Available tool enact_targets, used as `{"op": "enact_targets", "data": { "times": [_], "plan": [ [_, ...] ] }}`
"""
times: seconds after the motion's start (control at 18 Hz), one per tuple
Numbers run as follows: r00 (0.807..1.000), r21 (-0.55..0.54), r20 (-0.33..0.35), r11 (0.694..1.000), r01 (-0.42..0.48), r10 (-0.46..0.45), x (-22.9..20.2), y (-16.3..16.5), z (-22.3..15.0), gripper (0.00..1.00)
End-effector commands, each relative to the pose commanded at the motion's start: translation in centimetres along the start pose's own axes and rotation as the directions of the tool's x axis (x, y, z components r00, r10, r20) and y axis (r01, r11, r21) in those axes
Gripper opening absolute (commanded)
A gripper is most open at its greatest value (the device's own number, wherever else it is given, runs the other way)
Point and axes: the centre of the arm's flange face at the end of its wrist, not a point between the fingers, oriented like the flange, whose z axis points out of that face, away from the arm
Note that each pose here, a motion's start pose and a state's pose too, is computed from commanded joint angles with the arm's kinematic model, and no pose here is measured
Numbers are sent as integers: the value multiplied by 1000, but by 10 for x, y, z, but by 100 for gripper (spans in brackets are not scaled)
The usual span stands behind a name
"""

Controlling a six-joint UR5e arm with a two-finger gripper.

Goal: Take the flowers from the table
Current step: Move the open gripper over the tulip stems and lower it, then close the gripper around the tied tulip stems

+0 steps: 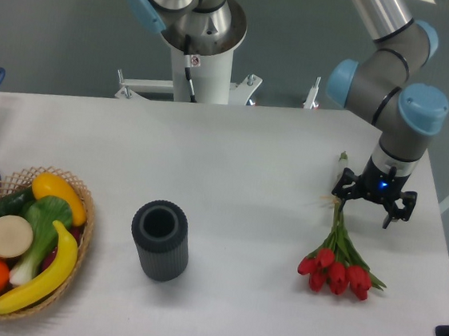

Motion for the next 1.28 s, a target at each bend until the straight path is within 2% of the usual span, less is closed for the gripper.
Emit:
{"op": "enact_targets", "data": {
  "times": [0.5,0.78,1.28],
  "plan": [
    [999,-2,-32,1000,-7,7,15,-14,16,100],
    [999,-11,-52,1000,-3,2,14,-13,32,100],
    [998,-14,-56,1000,10,-11,11,-14,37,100]
  ]
}}
